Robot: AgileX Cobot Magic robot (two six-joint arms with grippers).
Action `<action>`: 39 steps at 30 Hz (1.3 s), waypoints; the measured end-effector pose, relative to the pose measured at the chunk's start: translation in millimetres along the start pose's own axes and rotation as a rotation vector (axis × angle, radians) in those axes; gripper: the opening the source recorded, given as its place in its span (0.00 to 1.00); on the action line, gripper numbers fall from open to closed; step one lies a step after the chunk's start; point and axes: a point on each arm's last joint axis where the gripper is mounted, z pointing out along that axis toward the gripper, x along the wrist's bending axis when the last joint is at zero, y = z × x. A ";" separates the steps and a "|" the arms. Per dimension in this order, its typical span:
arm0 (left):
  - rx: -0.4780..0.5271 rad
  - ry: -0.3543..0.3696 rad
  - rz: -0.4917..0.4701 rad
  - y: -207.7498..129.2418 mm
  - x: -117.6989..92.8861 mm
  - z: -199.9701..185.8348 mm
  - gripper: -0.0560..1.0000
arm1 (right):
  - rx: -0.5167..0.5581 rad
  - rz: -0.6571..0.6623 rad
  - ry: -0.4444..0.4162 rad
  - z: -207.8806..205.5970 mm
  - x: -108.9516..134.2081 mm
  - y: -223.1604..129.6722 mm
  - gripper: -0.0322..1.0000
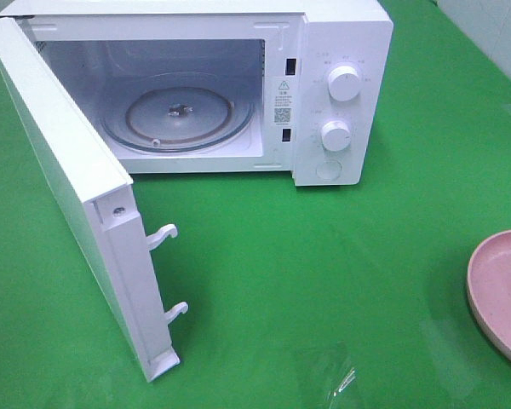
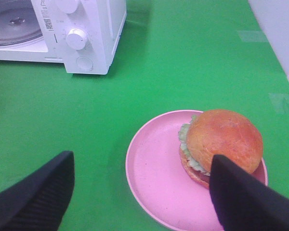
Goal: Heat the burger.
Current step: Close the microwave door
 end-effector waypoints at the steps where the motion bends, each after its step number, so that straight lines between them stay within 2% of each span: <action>1: 0.000 0.000 0.000 0.0 0.0 0.0 0.98 | 0.000 0.002 -0.004 0.0 0.1 0.0 0.77; 39: 0.000 0.000 0.000 0.0 0.0 0.0 0.98 | 0.000 0.004 -0.007 0.0 0.1 0.0 0.77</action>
